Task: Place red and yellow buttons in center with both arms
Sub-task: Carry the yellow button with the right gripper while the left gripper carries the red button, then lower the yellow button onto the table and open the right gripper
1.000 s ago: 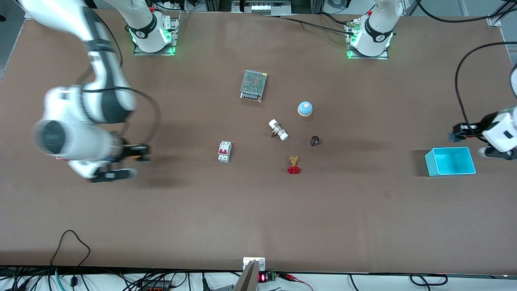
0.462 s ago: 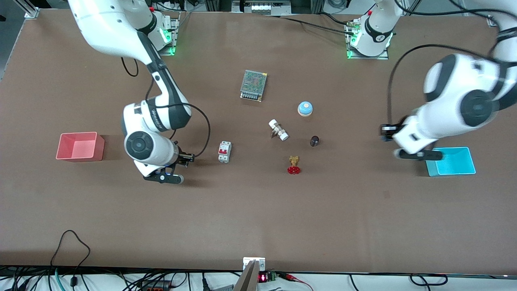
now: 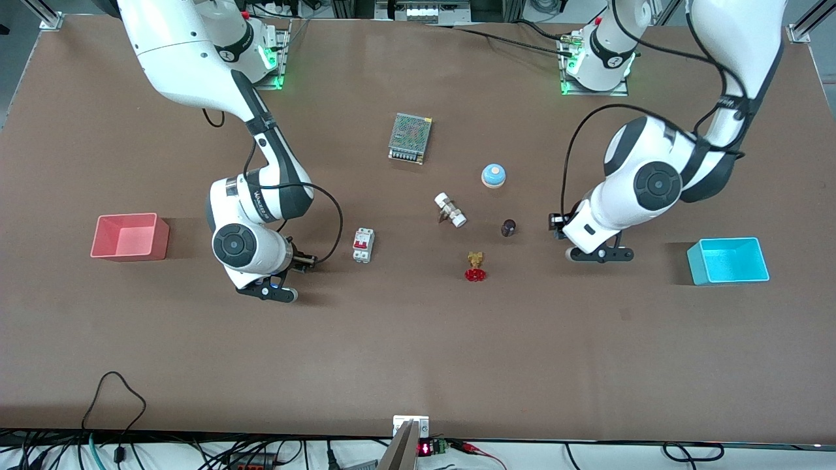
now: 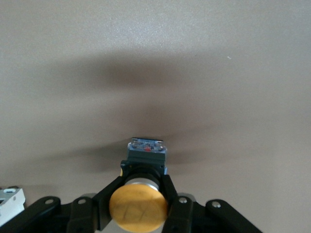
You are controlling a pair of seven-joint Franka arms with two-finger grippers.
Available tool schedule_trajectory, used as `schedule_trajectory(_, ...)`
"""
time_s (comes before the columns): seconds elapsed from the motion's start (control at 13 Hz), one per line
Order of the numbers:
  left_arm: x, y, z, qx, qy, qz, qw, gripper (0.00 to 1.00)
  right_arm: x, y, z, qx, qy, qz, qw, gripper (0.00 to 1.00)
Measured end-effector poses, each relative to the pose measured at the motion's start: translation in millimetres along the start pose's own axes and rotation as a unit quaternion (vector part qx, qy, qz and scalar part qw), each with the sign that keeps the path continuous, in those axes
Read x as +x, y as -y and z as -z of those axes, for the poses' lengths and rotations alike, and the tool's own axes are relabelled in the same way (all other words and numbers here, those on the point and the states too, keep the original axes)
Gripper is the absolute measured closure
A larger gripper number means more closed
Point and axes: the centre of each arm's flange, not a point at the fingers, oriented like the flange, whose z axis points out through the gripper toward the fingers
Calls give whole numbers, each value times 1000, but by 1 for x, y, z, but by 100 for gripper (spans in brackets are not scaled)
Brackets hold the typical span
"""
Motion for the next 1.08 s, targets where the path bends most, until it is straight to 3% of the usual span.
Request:
schedule_trajectory(0.31,10,-9,-46,-33,-3,-2,999,65,-1,4,-2,1,-1,0,1000,26)
schedule_trajectory(0.46,12,-6,-52,-28,-6,-8,1000,65,2,6,14,9,-15,0,1000,4)
schedule_trajectory(0.69,22,8,-53,24,-34,-30,999,65,0,2,82,31,-50,-2,998,0)
schedule_trajectory(1.08,25,2,-66,23,-38,-33,998,65,-38,-39,241,71,-104,-11,992,0)
